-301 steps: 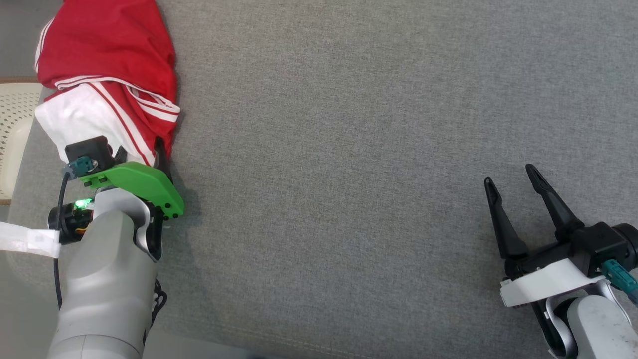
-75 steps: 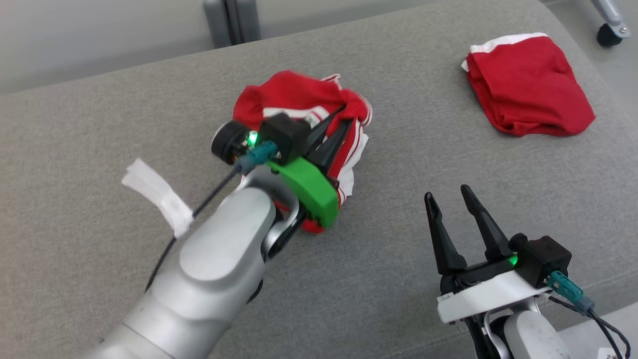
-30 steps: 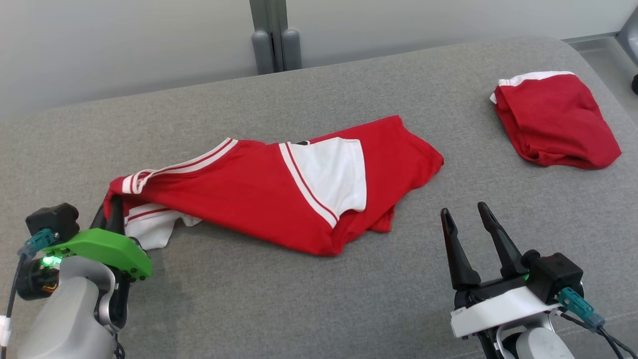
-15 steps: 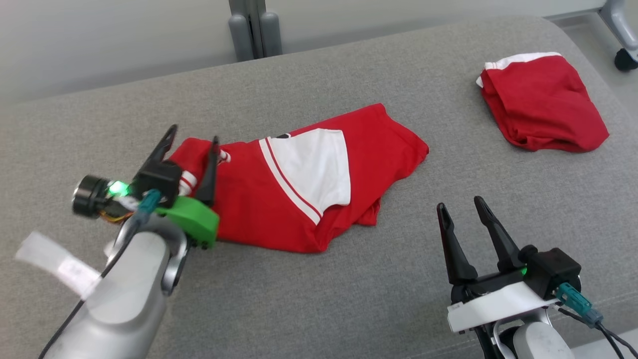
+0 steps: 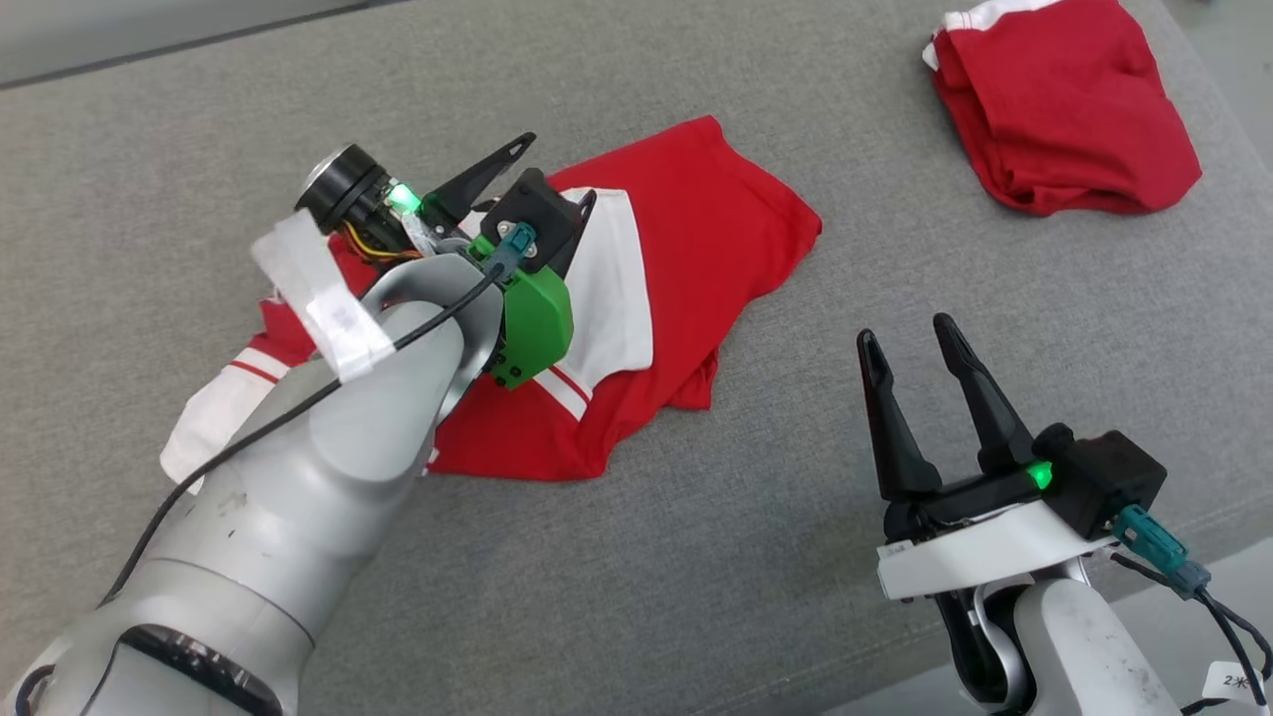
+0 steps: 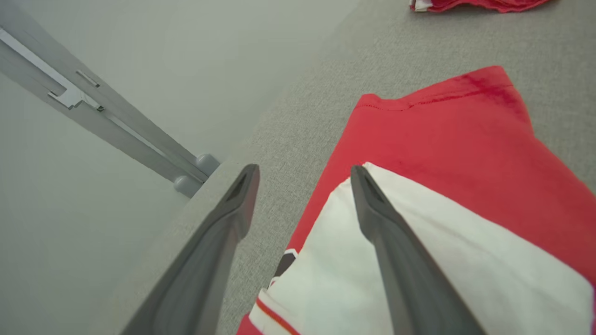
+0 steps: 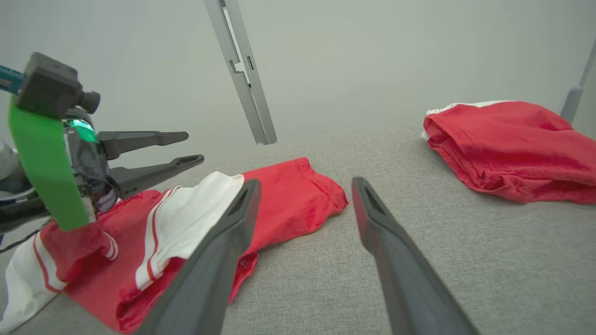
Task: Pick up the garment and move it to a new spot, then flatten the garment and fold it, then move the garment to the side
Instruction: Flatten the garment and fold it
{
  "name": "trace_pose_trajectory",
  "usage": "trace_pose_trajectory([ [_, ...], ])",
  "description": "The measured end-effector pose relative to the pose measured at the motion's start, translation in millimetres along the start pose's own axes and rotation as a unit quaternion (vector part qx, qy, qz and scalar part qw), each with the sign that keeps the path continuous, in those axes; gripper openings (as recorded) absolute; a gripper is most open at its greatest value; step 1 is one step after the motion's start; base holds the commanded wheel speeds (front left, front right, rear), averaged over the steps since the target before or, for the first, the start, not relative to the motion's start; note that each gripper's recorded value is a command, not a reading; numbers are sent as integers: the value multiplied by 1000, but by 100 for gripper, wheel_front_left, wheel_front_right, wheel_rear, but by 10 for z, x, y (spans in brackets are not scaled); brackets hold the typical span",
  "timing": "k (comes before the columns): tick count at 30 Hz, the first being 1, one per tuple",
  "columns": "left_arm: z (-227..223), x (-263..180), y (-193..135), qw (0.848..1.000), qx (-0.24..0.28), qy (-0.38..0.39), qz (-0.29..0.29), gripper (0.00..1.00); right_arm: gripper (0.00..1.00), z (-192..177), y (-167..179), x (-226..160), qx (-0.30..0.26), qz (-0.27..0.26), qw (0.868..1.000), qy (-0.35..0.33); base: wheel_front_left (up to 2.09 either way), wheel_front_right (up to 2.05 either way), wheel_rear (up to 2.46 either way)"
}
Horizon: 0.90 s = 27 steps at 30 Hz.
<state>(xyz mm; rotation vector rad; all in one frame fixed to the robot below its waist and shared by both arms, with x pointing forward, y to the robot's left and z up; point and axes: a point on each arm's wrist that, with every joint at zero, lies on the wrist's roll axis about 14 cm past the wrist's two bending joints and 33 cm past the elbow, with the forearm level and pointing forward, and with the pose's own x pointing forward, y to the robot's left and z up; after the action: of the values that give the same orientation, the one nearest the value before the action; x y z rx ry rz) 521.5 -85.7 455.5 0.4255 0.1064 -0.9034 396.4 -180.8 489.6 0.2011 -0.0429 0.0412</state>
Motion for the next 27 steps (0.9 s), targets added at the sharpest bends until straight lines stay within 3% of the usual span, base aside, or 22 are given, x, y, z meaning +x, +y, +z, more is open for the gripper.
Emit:
trace_pose_trajectory([
  [7, -206, 318, -274, 997, 28, 33, -63, 100, 100, -72, -173, -1, 0, -26, 1000, 12, 0, 0, 0],
  [16, -497, 467, -374, 993, 35, 74, -88, 98, 100, -132, -326, -27, -4, -50, 998, 23, 0, 0, 0],
  [17, -506, 466, -375, 993, 34, 75, -88, 85, 100, -132, -329, -27, -4, -50, 998, 23, 0, 0, 0],
  [18, -510, 462, -376, 993, 33, 76, -88, 43, 100, -131, -327, -26, -4, -50, 998, 23, 0, 0, 0],
  [20, -507, 447, -390, 992, 36, 75, -91, 0, 100, -123, -324, -21, -3, -49, 999, 21, 0, 0, 0],
  [27, -414, 378, -429, 993, 46, 57, -98, 0, 100, -86, -266, 3, 0, -40, 999, 15, 0, 0, 0],
])
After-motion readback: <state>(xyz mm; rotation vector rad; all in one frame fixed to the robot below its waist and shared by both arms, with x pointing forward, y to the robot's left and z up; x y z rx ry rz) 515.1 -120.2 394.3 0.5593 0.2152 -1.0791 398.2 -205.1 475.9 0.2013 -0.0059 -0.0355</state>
